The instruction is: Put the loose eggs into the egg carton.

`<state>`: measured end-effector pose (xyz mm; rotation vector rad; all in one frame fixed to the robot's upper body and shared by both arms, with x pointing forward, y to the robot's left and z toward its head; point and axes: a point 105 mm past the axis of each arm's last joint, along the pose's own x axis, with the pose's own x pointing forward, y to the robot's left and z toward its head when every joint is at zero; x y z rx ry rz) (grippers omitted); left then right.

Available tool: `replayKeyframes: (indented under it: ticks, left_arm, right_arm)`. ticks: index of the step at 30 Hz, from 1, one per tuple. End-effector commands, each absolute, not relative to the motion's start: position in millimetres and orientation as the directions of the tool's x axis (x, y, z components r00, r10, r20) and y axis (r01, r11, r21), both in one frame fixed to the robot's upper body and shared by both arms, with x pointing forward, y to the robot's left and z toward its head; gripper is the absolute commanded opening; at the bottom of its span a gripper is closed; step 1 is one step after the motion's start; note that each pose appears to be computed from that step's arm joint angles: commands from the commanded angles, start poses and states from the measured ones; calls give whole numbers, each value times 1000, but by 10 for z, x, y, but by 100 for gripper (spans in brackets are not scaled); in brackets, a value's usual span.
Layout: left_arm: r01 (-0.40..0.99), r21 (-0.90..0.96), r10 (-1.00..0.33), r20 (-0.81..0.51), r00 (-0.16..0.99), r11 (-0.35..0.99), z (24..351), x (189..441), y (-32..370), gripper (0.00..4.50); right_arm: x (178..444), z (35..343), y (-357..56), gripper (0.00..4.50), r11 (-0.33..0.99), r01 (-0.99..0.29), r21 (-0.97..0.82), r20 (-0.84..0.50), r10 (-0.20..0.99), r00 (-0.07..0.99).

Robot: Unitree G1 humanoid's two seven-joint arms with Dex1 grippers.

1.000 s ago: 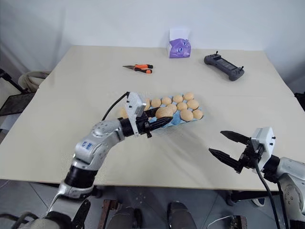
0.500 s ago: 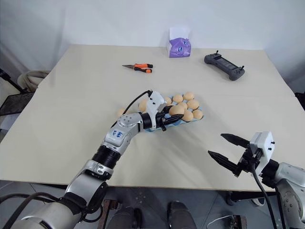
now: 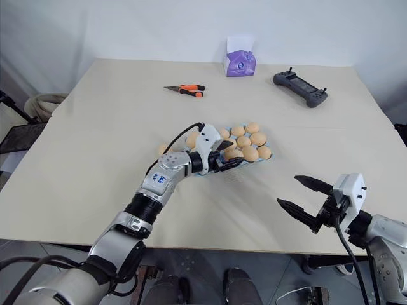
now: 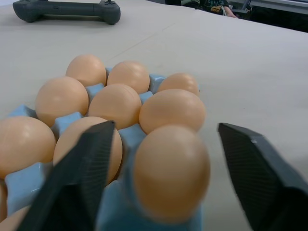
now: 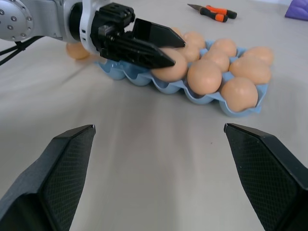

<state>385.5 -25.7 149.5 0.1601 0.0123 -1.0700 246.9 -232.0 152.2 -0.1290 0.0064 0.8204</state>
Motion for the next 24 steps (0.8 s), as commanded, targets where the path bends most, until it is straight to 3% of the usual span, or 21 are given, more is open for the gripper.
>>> replayKeyframes:
  ticks: [1, 10, 20, 24]
  left_arm:
    - [873, 159, -881, -32, 472, 462, 1685, 3835, -305, 447]
    - [855, 234, -885, 62, 462, 463, 1923, 3672, -109, 447]
    - [805, 201, -828, 200, 524, 558, 1872, 3195, 804, 447]
    - [808, 176, -827, 162, 539, 561, 1706, 2946, 1106, 447]
  right_arm:
    - [2465, 1606, -2335, 450, 673, -726, -143, -38, 729, 683]
    - [2469, 1621, -2343, 450, 670, -728, -144, -43, 731, 681]
    - [2523, 1647, -2350, 450, 646, -750, -141, -55, 751, 657]
    - [2578, 1663, -2342, 450, 630, -764, -143, -60, 765, 642]
